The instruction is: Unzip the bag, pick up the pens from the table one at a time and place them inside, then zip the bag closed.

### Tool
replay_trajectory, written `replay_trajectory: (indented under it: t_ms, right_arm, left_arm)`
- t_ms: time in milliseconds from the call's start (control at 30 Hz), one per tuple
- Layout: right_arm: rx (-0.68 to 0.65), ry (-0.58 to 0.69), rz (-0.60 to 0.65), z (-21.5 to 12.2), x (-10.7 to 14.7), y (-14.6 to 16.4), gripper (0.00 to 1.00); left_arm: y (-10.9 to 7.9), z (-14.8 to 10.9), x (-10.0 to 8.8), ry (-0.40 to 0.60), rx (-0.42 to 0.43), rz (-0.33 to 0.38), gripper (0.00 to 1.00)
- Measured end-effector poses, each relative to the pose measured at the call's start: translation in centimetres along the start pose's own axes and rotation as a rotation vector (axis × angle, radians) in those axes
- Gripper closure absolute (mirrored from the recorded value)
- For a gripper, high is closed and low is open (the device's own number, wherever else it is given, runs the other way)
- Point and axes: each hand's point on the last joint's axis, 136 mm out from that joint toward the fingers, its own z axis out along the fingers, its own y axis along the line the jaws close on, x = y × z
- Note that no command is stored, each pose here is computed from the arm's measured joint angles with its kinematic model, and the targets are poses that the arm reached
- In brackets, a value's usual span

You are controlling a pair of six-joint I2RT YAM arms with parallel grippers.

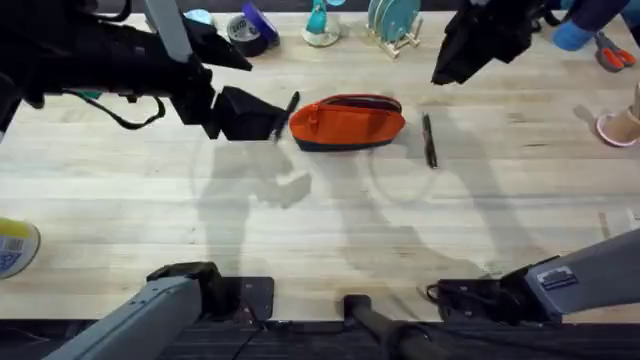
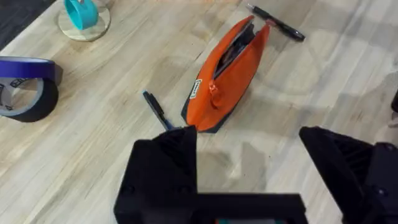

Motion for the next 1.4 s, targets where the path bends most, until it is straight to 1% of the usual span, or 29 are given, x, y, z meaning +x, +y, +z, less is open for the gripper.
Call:
replay_trajectory:
  t_ms: [333, 533, 900, 1167, 1400]
  right_arm:
    - [0.008, 0.003, -0.091, 0.1, 0.0, -0.3, 0.971]
    - [-0.005, 0.01, -0.112, 1.9, -0.6, -1.6, 0.971]
    - [-0.111, -0.033, -0.164, 4.9, -1.8, -1.7, 0.971]
    - [-0.198, -0.04, -0.154, 7.5, -2.1, -1.7, 0.971]
    - [-0.245, -0.03, -0.137, 9.1, -1.9, -1.9, 0.971]
  left_arm:
    - [0.0, 0.0, 0.0, 0.0, 0.0, 0.0, 0.008]
    - [0.0, 0.0, 0.0, 0.0, 0.0, 0.0, 0.008]
    - [0.0, 0.0, 0.0, 0.0, 0.0, 0.0, 0.008]
    - [0.0, 0.0, 0.0, 0.0, 0.0, 0.0, 0.008]
    - [0.0, 0.0, 0.0, 0.0, 0.0, 0.0, 0.008]
